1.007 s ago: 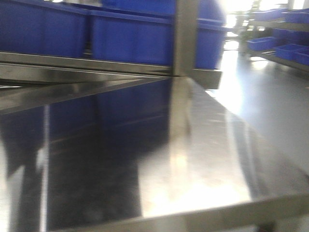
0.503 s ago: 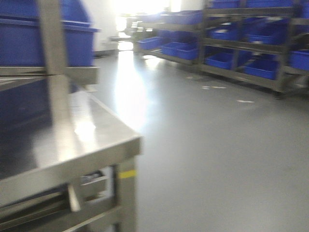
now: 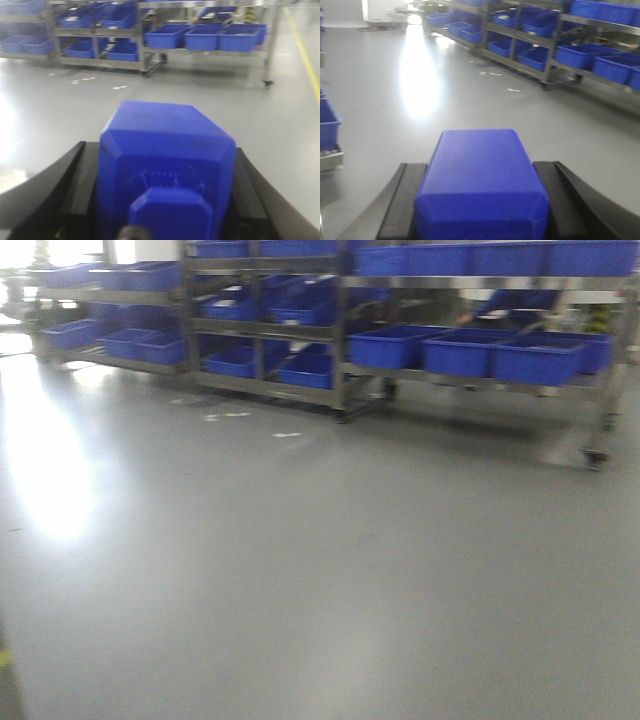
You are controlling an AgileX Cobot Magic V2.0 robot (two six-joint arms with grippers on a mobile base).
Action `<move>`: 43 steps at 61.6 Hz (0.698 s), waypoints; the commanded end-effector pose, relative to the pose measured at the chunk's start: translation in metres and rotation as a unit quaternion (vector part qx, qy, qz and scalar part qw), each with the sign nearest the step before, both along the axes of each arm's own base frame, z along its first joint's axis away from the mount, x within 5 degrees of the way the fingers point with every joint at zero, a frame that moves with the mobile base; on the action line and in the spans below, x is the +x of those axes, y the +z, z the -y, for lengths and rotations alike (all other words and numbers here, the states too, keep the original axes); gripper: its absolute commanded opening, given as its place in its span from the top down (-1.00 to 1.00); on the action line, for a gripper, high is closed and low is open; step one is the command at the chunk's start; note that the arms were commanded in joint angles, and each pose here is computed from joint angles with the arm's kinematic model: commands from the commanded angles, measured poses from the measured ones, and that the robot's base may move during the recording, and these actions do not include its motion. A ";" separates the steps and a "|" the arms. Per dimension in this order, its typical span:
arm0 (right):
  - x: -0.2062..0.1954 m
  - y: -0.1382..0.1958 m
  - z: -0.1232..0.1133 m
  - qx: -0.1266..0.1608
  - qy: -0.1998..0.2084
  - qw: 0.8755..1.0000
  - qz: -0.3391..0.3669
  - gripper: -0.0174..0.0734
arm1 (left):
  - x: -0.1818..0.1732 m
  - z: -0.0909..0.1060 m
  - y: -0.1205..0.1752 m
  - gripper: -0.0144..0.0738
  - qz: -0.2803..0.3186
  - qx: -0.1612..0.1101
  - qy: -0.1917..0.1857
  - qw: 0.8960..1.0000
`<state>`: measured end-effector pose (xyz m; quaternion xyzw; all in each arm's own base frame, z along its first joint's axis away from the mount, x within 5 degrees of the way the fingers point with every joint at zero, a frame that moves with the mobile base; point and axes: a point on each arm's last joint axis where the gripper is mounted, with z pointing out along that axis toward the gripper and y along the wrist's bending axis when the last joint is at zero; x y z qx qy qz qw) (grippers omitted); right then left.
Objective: Pick and sort blue part to right shelf
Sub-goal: 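Turn the base away from the table holding both blocks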
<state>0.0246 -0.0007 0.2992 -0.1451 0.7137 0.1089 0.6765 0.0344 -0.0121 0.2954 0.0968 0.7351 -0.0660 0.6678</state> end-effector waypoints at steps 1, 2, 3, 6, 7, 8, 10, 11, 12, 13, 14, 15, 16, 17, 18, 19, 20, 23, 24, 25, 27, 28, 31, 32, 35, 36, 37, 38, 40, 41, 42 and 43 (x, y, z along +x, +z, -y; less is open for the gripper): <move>-0.001 0.017 -0.001 0.007 0.006 0.999 0.054 -0.02 | 0.001 -0.001 0.016 -0.13 0.047 -0.013 0.002 0.999; -0.001 0.017 -0.001 0.007 0.006 0.999 0.054 -0.02 | 0.001 -0.001 0.016 -0.13 0.047 -0.013 0.002 0.999; -0.001 0.017 -0.001 0.007 0.006 0.999 0.054 -0.02 | 0.001 -0.001 0.016 -0.13 0.047 -0.013 0.002 0.999; -0.001 0.017 -0.001 0.007 0.006 0.999 0.054 -0.02 | 0.001 -0.001 0.016 -0.13 0.047 -0.013 0.002 0.999; -0.001 0.017 -0.001 0.007 0.006 0.999 0.054 -0.02 | 0.001 -0.001 0.016 -0.13 0.047 -0.013 0.002 0.999; -0.001 0.017 -0.001 0.007 0.006 0.999 0.054 -0.02 | 0.001 -0.001 0.016 -0.13 0.047 -0.013 0.002 0.999; -0.001 0.017 -0.001 0.007 0.006 0.999 0.054 -0.02 | 0.001 -0.001 0.016 -0.13 0.047 -0.013 0.002 0.999; -0.001 0.017 -0.001 0.007 0.006 0.999 0.054 -0.02 | 0.001 -0.001 0.016 -0.13 0.047 -0.013 0.002 0.999; -0.001 0.017 -0.001 0.007 0.006 0.999 0.054 -0.02 | 0.001 -0.001 0.016 -0.13 0.047 -0.013 0.002 0.999; -0.001 0.017 -0.001 0.007 0.006 0.999 0.054 -0.02 | 0.001 -0.001 0.016 -0.13 0.047 -0.013 0.002 0.999; -0.001 0.017 -0.001 0.007 0.006 0.999 0.054 -0.02 | 0.001 -0.001 0.016 -0.13 0.047 -0.013 0.002 0.999; -0.001 0.017 -0.001 0.007 0.006 0.999 0.054 -0.02 | 0.001 -0.001 0.016 -0.13 0.047 -0.013 0.002 0.999; -0.001 0.017 -0.001 0.007 0.006 0.999 0.054 -0.02 | 0.001 -0.001 0.016 -0.13 0.047 -0.013 0.002 0.999; -0.001 0.017 -0.001 0.007 0.006 0.999 0.054 -0.02 | 0.001 -0.001 0.016 -0.13 0.047 -0.013 0.002 0.999; -0.001 0.017 -0.001 0.007 0.006 0.999 0.054 -0.02 | 0.001 -0.001 0.016 -0.13 0.047 -0.013 0.002 0.999; -0.001 0.017 -0.001 0.007 0.006 0.999 0.054 -0.02 | 0.001 -0.001 0.016 -0.13 0.047 -0.013 0.002 0.999; -0.001 0.017 -0.001 0.007 0.006 0.999 0.054 -0.02 | 0.001 -0.001 0.016 -0.13 0.047 -0.013 0.002 0.999; -0.001 0.017 -0.001 0.007 0.006 0.999 0.054 -0.02 | 0.001 -0.001 0.016 -0.13 0.047 -0.013 0.002 0.999; -0.001 0.017 -0.001 0.007 0.006 0.999 0.054 -0.02 | 0.001 -0.001 0.016 -0.13 0.047 -0.013 0.002 0.999; -0.001 0.017 -0.001 0.007 0.006 0.999 0.054 -0.02 | 0.001 -0.001 0.016 -0.13 0.047 -0.013 0.002 0.999; -0.001 0.017 -0.001 0.007 0.006 0.999 0.054 -0.02 | 0.001 -0.001 0.016 -0.13 0.047 -0.013 0.002 0.999; -0.001 0.017 -0.001 0.007 0.006 0.999 0.054 -0.02 | 0.001 -0.001 0.016 -0.13 0.047 -0.013 0.002 0.999; -0.001 0.017 -0.001 0.007 0.006 0.999 0.054 -0.02 | 0.001 -0.001 0.016 -0.13 0.047 -0.013 0.002 0.999; -0.001 0.017 -0.001 0.007 0.006 0.999 0.054 -0.02 | 0.001 -0.001 0.016 -0.13 0.047 -0.013 0.002 0.999; -0.001 0.017 -0.001 0.007 0.006 0.999 0.054 -0.02 | 0.001 -0.001 0.016 -0.13 0.047 -0.013 0.002 0.999; -0.001 0.017 -0.001 0.007 0.006 0.999 0.054 -0.02 | 0.001 -0.001 0.016 -0.13 0.047 -0.013 0.002 0.999; -0.001 0.017 -0.001 0.007 0.006 0.999 0.054 -0.02 | 0.001 -0.001 0.016 -0.13 0.047 -0.013 0.002 0.999; -0.001 0.017 -0.001 0.007 0.006 0.999 0.054 -0.02 | 0.001 -0.001 0.016 -0.13 0.047 -0.013 0.002 0.999; -0.001 0.017 -0.001 0.007 0.006 0.999 0.054 -0.02 | 0.001 -0.001 0.016 -0.13 0.047 -0.013 0.002 0.999; -0.001 0.017 -0.001 0.007 0.006 0.999 0.054 -0.02 | 0.001 -0.001 0.016 -0.13 0.047 -0.013 0.002 0.999; -0.001 0.017 -0.001 0.007 0.006 0.999 0.054 -0.02 | 0.001 -0.001 0.016 -0.13 0.047 -0.013 0.002 0.999; -0.001 0.017 -0.001 0.007 0.006 0.999 0.054 -0.02 | 0.001 -0.001 0.016 -0.13 0.047 -0.013 0.002 0.999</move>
